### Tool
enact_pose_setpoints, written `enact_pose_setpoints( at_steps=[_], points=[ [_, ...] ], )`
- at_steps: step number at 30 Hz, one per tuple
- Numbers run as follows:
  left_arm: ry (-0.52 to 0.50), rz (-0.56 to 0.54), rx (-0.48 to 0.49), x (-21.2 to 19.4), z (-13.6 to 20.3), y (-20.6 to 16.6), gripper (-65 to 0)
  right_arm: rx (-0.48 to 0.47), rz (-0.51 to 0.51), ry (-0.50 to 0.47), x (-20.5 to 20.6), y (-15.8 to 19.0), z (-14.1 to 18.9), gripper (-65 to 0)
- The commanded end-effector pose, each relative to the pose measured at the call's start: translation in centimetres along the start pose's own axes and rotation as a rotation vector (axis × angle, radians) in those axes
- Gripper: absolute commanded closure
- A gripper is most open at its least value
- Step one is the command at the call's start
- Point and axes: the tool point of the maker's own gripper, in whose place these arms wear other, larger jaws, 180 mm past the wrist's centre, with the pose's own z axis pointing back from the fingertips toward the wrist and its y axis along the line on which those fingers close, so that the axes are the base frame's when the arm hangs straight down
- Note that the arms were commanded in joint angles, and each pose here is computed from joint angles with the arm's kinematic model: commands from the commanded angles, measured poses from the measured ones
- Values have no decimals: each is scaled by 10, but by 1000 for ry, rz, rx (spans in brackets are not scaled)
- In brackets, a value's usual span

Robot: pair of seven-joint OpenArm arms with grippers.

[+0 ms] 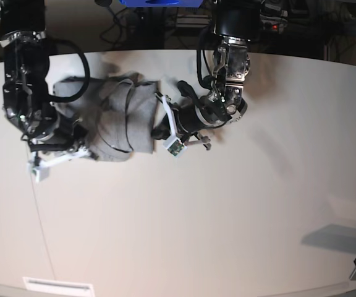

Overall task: Fold the T-shirt properly
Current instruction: 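Grasp the bundle sides with both grippers and squeeze inward, then press the bundle top with the right gripper and lift the left gripper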

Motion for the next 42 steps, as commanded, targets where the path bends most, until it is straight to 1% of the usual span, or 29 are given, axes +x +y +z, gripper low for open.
enact_pose_setpoints(
  at_steps=[1, 3, 8, 13, 16, 19, 23, 33, 36, 39, 42],
  points=[
    [194, -37, 37, -43, 4, 7, 0, -6, -11, -62, 20, -4, 8, -1],
    [193, -37, 37, -43, 4, 7, 0, -42, -17, -98, 35, -19, 14, -1],
    [192, -36, 37, -42, 3, 6, 0, -101, 1, -131, 51, -41, 21, -1],
    [185, -32, 31, -40, 2, 4, 0, -137, -24, -103, 46, -55, 13, -1],
    [186, -33, 32, -41, 2, 4, 0, -157, -27, -129, 47, -63, 10, -1],
    [189, -36, 34, -41, 3, 5, 0, -177, -36, -128, 47, -71, 5, -1],
    [189, -34, 34, -42, 3, 5, 0, -144, 19, -115, 42, -64, 0, -1],
    [184, -31, 31, -40, 2, 4, 0, -119, 10, -105, 37, -55, -4, -1],
    [184, -31, 31, -40, 2, 4, 0, -108, 50, -62, 21, -46, -11, -1],
    [184, -30, 32, -41, 3, 4, 0, -97, 85, -75, 16, -39, -16, -1],
    [182, -30, 32, -40, 2, 4, 0, -114, 97, -45, 4, -43, -26, -1]
  ],
)
